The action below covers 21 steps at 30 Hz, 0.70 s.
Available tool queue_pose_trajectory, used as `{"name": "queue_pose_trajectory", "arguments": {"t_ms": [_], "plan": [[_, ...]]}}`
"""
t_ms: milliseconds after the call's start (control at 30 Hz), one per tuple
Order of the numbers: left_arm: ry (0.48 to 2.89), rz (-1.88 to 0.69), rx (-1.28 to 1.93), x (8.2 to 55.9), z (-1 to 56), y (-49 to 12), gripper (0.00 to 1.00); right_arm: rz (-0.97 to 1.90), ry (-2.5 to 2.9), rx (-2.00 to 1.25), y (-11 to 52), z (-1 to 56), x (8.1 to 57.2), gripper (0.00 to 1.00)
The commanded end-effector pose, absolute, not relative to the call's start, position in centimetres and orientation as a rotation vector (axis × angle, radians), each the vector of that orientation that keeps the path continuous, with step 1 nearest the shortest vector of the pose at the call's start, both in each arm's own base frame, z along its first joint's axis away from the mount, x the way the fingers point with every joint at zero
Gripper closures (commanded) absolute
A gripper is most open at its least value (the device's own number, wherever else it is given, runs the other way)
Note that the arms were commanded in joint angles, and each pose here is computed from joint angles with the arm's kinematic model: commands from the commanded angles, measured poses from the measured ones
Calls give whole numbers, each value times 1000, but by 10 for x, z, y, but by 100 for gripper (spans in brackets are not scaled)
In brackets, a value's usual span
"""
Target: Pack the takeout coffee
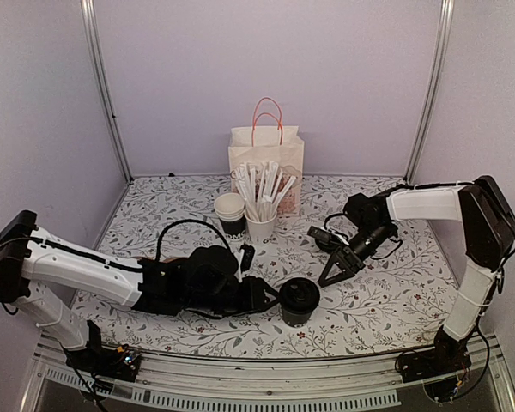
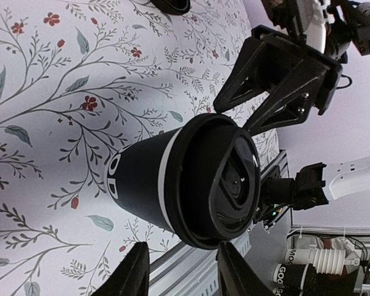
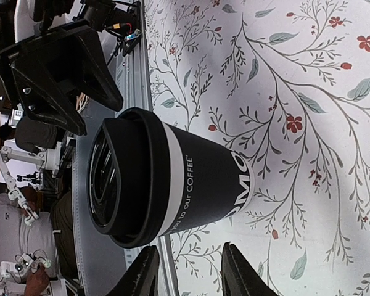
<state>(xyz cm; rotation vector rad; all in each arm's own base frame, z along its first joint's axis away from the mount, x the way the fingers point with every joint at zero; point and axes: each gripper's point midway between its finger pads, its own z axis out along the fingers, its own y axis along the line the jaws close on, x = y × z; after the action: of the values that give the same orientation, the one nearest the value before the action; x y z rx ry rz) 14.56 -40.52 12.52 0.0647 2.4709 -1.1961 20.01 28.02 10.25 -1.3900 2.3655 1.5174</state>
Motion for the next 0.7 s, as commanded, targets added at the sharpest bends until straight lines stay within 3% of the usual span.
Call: {"name": "queue_pose_trajectory", "arguments": {"t_ms": [0, 433, 667], "plan": [[2460, -1235, 63, 153, 127, -414, 60, 1571, 2337, -1355, 288, 109, 207, 63], [2474, -1257, 81, 157, 117, -422, 62, 1695, 2312, -1329, 291, 111, 202, 63], [2599, -1212, 103, 150, 88, -420, 64, 1728, 2331, -1312, 291, 105, 200, 62]]}}
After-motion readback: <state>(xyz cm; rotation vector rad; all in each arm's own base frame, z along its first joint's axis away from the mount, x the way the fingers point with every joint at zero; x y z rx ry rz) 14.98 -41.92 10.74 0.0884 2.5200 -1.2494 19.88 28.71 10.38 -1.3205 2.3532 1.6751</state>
